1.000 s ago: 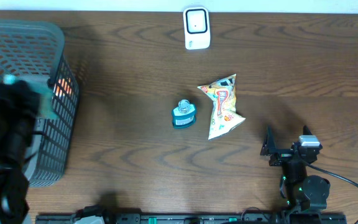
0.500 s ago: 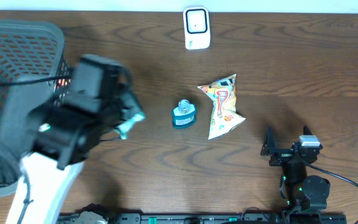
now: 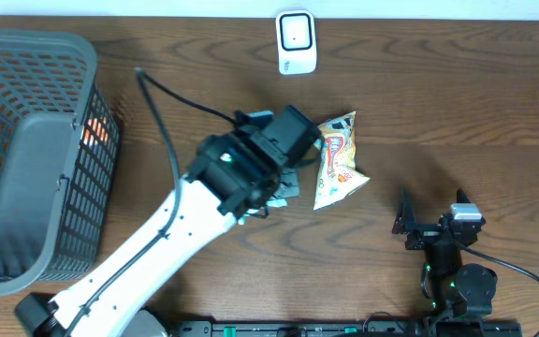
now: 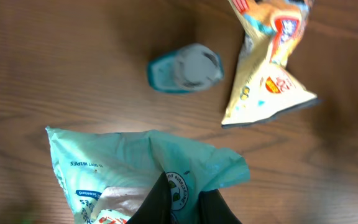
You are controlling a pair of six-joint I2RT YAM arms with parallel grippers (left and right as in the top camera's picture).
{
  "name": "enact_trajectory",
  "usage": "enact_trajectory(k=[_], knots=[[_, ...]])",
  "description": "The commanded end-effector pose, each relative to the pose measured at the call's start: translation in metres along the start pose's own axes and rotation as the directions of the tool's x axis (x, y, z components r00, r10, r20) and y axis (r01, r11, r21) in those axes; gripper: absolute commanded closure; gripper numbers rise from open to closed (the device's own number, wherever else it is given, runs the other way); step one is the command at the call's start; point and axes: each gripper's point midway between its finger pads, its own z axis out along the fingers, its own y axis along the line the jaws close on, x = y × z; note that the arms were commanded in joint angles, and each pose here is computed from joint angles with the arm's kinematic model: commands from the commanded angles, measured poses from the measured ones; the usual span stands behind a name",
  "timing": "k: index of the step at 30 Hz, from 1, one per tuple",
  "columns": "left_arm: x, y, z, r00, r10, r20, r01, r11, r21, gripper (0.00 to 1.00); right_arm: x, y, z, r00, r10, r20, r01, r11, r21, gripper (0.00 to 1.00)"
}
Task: Scan the item barcode
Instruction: 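Carry the wipes pack to the scanner and hold it there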
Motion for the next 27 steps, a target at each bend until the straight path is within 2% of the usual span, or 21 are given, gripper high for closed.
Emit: enact_trajectory(k=[1, 7, 11, 14, 22, 27], knots=[[0.010, -0.012, 0.015, 0.999, 0.043, -0.006, -0.043, 0.999, -0.031, 0.93, 0.001, 0.002, 0.000, 1.000, -0.013, -0.004, 0.013, 1.000, -0.009, 0.01], [0.027, -0.036, 0.033, 0.990, 0.141, -0.021, -0.141, 0.989, -0.035, 0.93, 0.001, 0.002, 0.000, 1.000, -0.012, -0.004, 0.012, 1.000, -0.009, 0.01], [0.028, -0.048, 0.047, 0.962, 0.271, 0.039, -0.266, 0.959, -0.094, 0.93, 0.001, 0.002, 0.000, 1.000, -0.013, -0.004, 0.013, 1.000, -0.009, 0.01], [0.041, -0.055, 0.066, 0.950, 0.313, 0.011, -0.309, 0.943, -0.127, 0.93, 0.001, 0.002, 0.000, 1.000, -0.012, -0.004, 0.012, 1.000, -0.009, 0.01], [0.055, -0.050, 0.120, 0.956, 0.287, -0.055, -0.291, 0.924, -0.246, 0.93, 0.001, 0.002, 0.000, 1.000, -0.012, -0.004, 0.012, 1.000, -0.009, 0.01], [0.060, -0.047, 0.133, 0.964, 0.257, -0.070, -0.266, 0.924, -0.274, 0.92, 0.001, 0.002, 0.000, 1.000, -0.013, -0.004, 0.013, 1.000, -0.009, 0.01]])
